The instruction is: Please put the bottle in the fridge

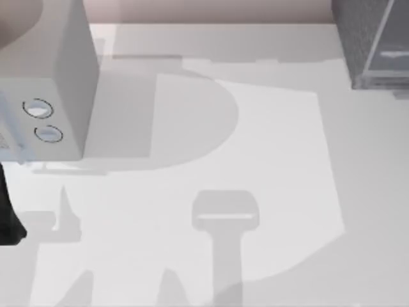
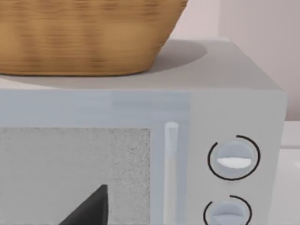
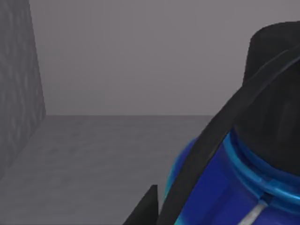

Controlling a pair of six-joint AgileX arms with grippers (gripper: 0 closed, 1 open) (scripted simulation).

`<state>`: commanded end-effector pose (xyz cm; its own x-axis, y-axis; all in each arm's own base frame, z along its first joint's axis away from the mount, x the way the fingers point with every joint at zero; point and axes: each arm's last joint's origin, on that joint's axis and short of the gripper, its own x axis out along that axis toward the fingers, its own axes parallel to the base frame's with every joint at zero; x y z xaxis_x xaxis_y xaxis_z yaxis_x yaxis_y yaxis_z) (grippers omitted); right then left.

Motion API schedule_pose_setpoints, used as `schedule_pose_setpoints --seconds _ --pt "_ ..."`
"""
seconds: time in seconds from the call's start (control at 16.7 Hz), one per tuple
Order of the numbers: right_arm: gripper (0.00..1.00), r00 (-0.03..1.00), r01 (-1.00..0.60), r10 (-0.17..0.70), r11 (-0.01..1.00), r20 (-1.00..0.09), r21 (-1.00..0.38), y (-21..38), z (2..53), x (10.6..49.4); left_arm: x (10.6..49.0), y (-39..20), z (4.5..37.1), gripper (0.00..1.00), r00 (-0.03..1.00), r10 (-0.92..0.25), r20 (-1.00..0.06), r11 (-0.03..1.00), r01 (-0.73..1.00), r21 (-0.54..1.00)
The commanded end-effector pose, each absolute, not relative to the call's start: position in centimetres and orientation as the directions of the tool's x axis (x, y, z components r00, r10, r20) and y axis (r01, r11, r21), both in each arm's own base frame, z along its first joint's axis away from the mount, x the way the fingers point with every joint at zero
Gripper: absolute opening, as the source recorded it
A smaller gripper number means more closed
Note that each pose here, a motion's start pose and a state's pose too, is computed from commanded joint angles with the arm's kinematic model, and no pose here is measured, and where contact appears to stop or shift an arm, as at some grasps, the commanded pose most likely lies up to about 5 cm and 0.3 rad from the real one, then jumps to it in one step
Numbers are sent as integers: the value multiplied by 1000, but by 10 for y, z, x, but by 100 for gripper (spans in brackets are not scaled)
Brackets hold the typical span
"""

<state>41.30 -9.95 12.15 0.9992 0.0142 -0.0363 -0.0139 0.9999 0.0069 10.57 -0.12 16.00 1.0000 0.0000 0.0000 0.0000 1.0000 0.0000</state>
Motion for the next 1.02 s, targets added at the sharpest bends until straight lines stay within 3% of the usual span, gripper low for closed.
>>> schedule_pose_setpoints --seconds 0.18,0.54,0.9,1.02 --pt "1 998 -11 12 1000 -59 12 -101 113 437 106 -1 160 100 1000 0 0 1000 0 0" --pt "1 1000 0 0 1000 6 2 -107 133 495 106 -1 160 100 1000 0 0 1000 0 0" --pt "1 1000 -4 4 1000 -9 5 -103 129 504 106 -1 160 100 1000 0 0 1000 0 0" --pt "16 1000 -4 4 1000 -9 5 -103 129 504 106 -1 160 100 1000 0 0 1000 0 0"
